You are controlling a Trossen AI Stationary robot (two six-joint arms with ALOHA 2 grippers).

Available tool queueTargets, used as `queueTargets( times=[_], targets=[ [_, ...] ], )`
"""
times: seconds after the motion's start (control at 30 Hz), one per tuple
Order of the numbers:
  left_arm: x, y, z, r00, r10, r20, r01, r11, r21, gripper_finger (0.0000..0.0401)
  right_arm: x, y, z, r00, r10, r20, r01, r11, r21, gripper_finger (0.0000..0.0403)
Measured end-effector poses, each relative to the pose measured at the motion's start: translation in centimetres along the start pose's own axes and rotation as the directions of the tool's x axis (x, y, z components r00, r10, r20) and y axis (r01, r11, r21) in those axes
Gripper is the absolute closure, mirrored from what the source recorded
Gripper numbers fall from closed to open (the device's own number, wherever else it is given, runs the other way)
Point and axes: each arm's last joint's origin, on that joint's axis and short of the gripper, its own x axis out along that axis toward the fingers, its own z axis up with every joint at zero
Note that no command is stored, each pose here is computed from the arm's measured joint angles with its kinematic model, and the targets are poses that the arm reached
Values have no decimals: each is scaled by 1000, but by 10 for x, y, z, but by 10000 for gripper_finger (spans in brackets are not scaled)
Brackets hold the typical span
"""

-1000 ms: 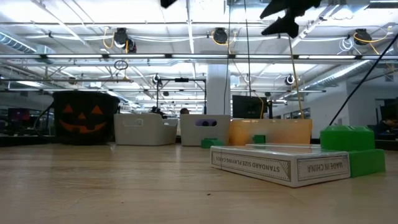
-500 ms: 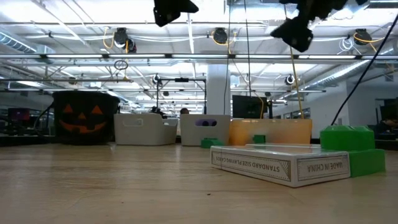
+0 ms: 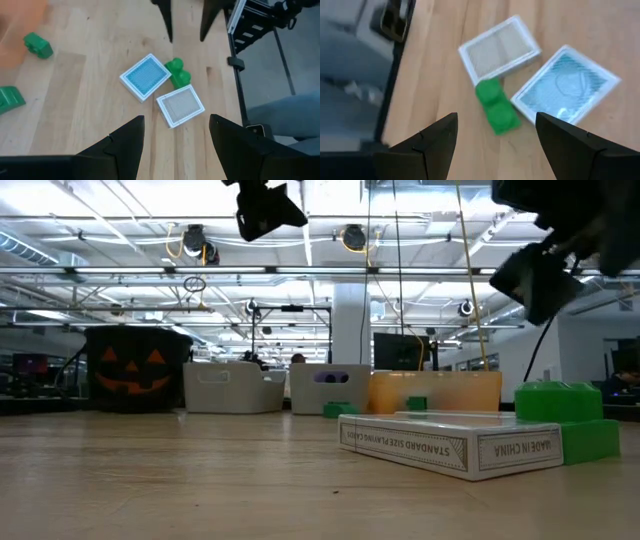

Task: Pick & Place Toys
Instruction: Put the light green game piece into the orange bin

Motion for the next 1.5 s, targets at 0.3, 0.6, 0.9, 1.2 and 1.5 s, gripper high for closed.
queueTargets(
  times=[0.3, 0.6, 0.9, 1.2, 1.5],
  targets=[
    [-1, 8, 1, 1000, -16, -7, 16, 999, -32, 169, 33, 1, -14, 993, -34, -111, 15, 986, -165, 145],
    [-2, 10, 2, 1000, -19, -7, 19, 999, -35, 169, 50, -4, -13, 994, -39, -102, 17, 977, -211, 145],
    [-2, 10, 2, 1000, -19, -8, 18, 999, -33, 169, 57, -3, -17, 991, -74, -111, 38, 955, -294, 145],
    [-2, 10, 2, 1000, -19, -8, 18, 999, -34, 169, 58, -1, -13, 995, -70, -66, 48, 954, -296, 173],
    [-2, 10, 2, 1000, -18, -8, 18, 999, -34, 169, 58, -1, -13, 996, -67, -65, 44, 951, -306, 219]
  ],
)
